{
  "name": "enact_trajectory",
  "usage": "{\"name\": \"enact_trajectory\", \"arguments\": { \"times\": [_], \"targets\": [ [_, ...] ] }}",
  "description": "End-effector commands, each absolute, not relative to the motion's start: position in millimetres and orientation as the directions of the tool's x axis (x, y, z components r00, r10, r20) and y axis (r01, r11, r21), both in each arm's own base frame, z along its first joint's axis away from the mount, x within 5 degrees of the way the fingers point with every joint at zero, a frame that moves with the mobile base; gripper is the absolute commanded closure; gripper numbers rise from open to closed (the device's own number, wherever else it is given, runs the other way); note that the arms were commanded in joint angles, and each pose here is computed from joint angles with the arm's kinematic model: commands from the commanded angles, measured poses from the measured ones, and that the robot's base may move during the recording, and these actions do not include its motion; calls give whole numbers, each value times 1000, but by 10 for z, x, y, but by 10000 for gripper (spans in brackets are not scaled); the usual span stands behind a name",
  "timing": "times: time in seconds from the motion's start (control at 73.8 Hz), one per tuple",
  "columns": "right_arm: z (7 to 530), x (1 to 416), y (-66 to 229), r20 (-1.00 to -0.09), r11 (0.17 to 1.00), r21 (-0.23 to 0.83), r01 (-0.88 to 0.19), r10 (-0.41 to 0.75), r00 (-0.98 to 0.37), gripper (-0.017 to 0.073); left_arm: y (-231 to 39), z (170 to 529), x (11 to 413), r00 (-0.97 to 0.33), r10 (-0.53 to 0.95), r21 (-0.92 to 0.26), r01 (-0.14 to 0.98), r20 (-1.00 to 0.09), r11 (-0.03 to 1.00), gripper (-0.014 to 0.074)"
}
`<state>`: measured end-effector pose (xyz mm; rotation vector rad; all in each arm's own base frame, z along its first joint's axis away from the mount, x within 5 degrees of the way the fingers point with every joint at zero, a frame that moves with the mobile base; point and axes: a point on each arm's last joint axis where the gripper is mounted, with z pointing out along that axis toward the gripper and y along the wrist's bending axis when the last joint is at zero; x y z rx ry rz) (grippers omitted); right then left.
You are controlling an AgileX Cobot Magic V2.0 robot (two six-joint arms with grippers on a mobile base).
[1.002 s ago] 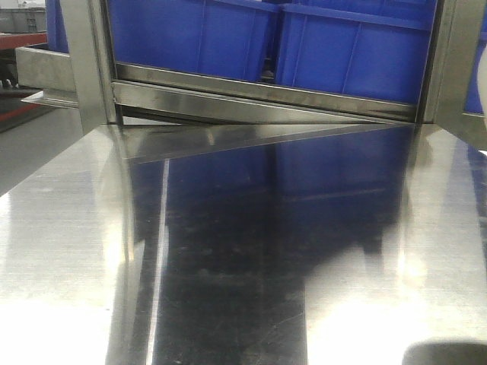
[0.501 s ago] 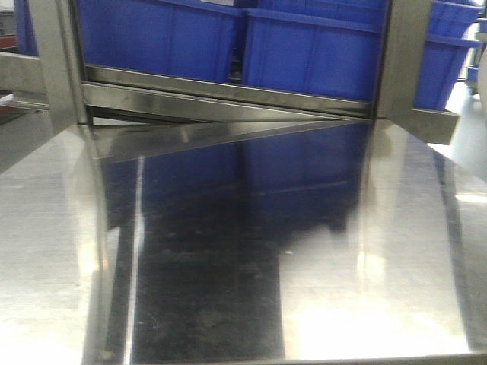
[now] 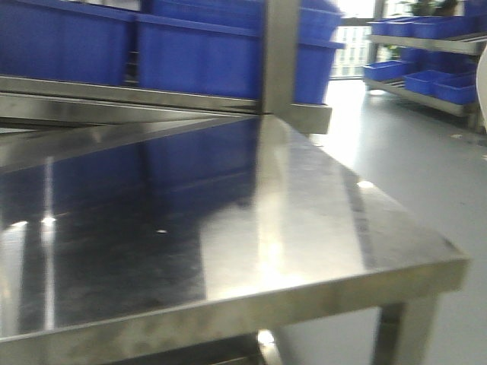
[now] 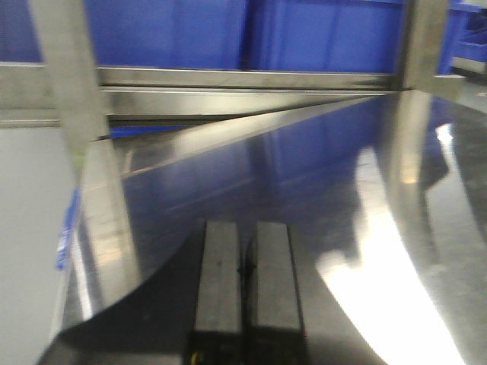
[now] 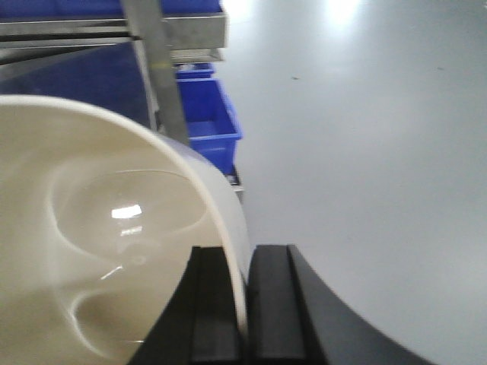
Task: Move white bin to right shelf second layer
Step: 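Turn the base away from the table, holding the bin in the right gripper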
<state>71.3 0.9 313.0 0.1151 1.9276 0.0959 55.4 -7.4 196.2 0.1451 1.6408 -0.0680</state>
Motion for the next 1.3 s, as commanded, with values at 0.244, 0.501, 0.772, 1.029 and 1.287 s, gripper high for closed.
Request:
{"name": "enact_trajectory", "arguments": {
  "times": [0.244,0.501,0.772,1.029,1.287],
  "targets": [
    [3298,731,8,-962,991,131,22,133,-237,512,-77,1923,561,-8,40,38,136,-999,990,509],
    [3298,731,8,-962,991,131,22,133,-237,512,-77,1923,561,-8,40,38,136,-999,990,509],
    [3298,731,8,-962,991,131,22,133,-237,512,-77,1923,561,-8,40,38,136,-999,990,509],
    [3298,731,8,-962,991,131,22,133,-237,512,-77,1923,561,-8,40,38,136,-999,990,509],
    [3298,731,8,-962,991,131,22,133,-237,512,-77,1923,561,-8,40,38,136,-999,990,509]
  ]
}}
